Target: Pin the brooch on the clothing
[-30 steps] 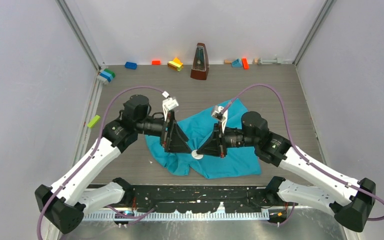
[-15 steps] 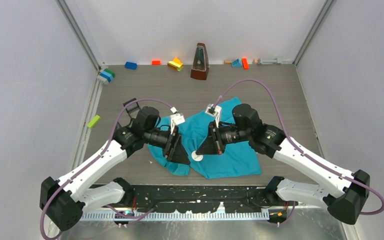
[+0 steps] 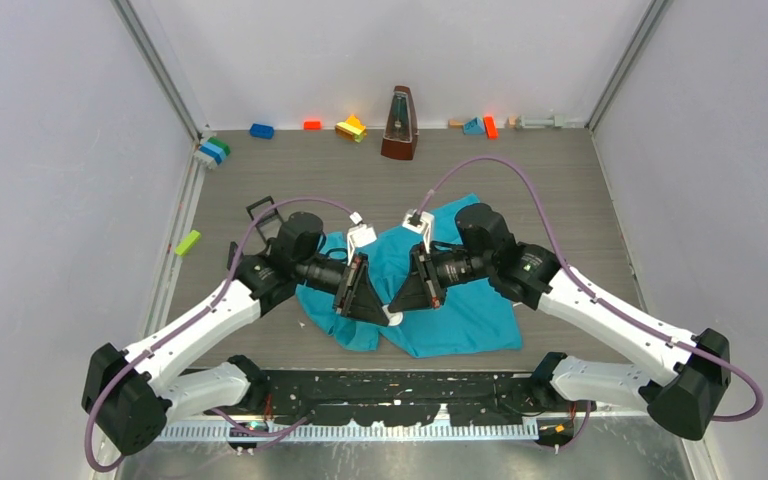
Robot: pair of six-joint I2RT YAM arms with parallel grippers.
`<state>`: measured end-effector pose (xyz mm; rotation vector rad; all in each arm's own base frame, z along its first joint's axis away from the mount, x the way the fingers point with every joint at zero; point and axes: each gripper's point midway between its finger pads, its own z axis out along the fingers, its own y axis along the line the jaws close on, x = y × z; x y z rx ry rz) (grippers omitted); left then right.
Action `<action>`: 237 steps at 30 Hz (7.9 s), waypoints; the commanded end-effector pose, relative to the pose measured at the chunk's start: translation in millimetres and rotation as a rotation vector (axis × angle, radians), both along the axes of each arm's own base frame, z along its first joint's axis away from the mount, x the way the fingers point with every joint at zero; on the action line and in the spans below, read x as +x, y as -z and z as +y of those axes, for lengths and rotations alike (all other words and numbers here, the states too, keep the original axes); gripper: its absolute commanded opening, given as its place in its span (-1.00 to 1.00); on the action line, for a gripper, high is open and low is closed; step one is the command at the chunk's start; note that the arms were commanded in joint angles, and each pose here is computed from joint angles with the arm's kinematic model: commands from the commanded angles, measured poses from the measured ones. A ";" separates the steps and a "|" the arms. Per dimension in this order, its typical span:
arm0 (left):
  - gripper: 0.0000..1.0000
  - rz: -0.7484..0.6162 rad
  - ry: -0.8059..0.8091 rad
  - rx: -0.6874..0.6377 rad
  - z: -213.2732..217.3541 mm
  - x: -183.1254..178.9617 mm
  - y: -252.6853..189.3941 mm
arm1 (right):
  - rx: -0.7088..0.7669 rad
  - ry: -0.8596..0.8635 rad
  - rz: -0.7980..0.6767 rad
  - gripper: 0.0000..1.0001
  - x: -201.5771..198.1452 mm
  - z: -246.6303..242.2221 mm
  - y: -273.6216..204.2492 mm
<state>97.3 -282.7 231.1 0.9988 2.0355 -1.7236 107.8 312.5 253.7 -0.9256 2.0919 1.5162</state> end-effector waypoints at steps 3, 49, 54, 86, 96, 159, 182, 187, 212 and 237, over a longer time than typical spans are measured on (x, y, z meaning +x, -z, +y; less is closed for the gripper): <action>-0.45 -0.012 0.034 -0.060 -5.1 -1.4 -10.3 | 0.050 -0.053 -0.009 -0.99 -6.7 3.1 -19.9; -0.98 -0.308 -0.394 -0.206 21.8 45.1 -61.7 | 0.543 0.350 -0.033 0.05 45.9 4.9 -64.8; -0.98 -0.317 -0.412 -0.214 24.0 47.1 -64.1 | 0.532 0.374 -0.043 0.05 49.0 2.9 -60.4; 0.93 -0.425 -0.304 -0.079 39.8 29.5 -65.1 | 0.242 0.199 -0.073 -0.99 21.4 -5.5 -25.8; 0.34 -0.202 -0.086 -0.089 23.0 7.6 -41.3 | 0.200 0.007 -0.001 -0.99 -5.0 -1.5 -25.6; -1.00 -0.315 -0.195 -0.149 29.2 15.7 -56.0 | 0.427 0.040 0.039 -0.17 -0.9 19.1 -35.5; -1.00 -0.282 -0.070 -0.220 26.3 -3.9 -61.7 | 0.295 0.175 0.179 -0.99 43.8 51.2 11.2; -1.00 -0.265 -0.034 -0.232 24.3 -9.6 -62.0 | 0.273 0.219 0.232 -0.99 58.7 60.8 22.8; -1.00 -0.200 -0.253 -0.029 28.5 39.2 -26.0 | 0.403 0.079 0.074 -0.13 20.3 33.2 -24.4; -1.00 0.116 -1.098 0.085 109.3 128.6 86.9 | -0.329 0.604 -0.004 0.10 61.4 23.1 134.3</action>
